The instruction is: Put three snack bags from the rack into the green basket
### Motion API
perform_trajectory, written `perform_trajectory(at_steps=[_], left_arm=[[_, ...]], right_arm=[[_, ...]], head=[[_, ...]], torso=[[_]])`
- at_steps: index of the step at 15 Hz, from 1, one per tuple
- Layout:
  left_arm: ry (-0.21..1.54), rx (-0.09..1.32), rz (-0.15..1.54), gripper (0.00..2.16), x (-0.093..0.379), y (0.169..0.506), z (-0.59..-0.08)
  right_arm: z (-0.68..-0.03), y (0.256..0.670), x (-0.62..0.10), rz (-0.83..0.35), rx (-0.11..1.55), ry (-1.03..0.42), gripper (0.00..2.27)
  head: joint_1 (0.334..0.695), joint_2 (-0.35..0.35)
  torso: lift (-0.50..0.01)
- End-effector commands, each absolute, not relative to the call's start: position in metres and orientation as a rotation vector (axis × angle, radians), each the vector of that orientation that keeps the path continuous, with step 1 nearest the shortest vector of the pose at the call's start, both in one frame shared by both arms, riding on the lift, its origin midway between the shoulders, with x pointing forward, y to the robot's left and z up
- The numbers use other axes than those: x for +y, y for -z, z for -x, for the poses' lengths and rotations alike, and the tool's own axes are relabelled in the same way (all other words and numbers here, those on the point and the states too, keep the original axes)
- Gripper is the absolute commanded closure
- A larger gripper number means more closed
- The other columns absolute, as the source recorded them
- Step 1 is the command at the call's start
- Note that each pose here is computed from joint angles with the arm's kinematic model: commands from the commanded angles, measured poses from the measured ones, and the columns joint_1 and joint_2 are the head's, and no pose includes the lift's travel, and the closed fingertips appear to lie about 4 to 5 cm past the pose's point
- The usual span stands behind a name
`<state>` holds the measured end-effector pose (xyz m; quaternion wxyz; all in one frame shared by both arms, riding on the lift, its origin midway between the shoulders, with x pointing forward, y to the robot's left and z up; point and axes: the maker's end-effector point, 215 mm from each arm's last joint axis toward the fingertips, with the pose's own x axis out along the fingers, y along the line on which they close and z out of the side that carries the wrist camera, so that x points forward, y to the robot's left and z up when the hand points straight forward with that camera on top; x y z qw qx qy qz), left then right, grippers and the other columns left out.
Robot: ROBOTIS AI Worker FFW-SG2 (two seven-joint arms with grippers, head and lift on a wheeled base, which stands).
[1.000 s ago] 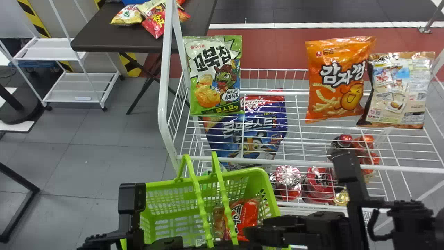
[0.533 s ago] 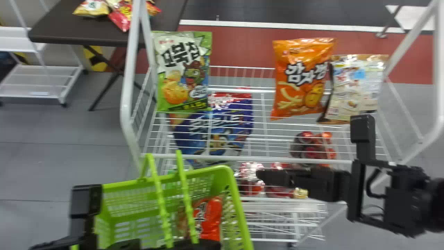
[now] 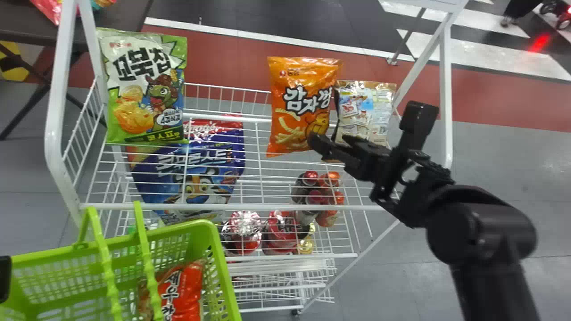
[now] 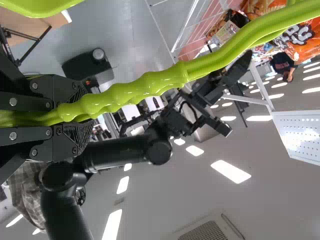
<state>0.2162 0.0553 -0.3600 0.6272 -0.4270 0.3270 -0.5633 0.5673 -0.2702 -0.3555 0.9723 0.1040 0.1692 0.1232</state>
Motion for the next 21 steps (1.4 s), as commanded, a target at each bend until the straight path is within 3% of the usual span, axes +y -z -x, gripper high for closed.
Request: perform_trajectory(at_steps=[1,4,6,8,9,10,11,15,21], left_arm=[[1.292,0.749,0.983,2.15,0.055,0.36,-0.215],[1.293,0.752,0.983,2.15,0.054,0.359,-0.21],[1.287,0.75,0.98,2.15,0.058,0.357,-0.208],[1.288,0.749,0.981,2.15,0.057,0.357,-0.206],[1.288,0.749,0.981,2.15,0.057,0.357,-0.206],[1.288,0.75,0.982,2.15,0.057,0.357,-0.206],[1.286,0.751,0.981,2.15,0.057,0.358,-0.207],[1.289,0.749,0.981,2.15,0.057,0.356,-0.206],[1.274,0.737,0.983,2.15,0.063,0.357,-0.212]], right_arm=[[-0.607,0.354,-0.265,-0.183,0.275,-0.253,0.05],[-0.633,0.375,-0.237,-0.145,0.312,-0.298,0.09],[-0.639,0.383,-0.225,-0.118,0.325,-0.306,0.33],[-0.641,0.384,-0.219,-0.1,0.327,-0.307,1.29],[-0.641,0.387,-0.221,-0.096,0.336,-0.299,1.87],[-0.64,0.389,-0.222,-0.094,0.344,-0.294,2.13],[-0.64,0.389,-0.225,-0.094,0.347,-0.291,2.25],[-0.631,0.387,-0.225,-0.12,0.338,-0.314,2.25],[-0.574,0.341,-0.177,-0.219,0.359,-0.466,2.25]], head=[[0.695,-0.305],[0.695,-0.274],[0.695,-0.253],[0.695,-0.225],[0.695,-0.225],[0.695,-0.216],[0.695,-0.216],[0.695,-0.222],[0.695,-0.201]], torso=[[0.0],[0.0],[0.0],[0.0],[0.0],[0.0],[0.0],[0.0],[0.0]])
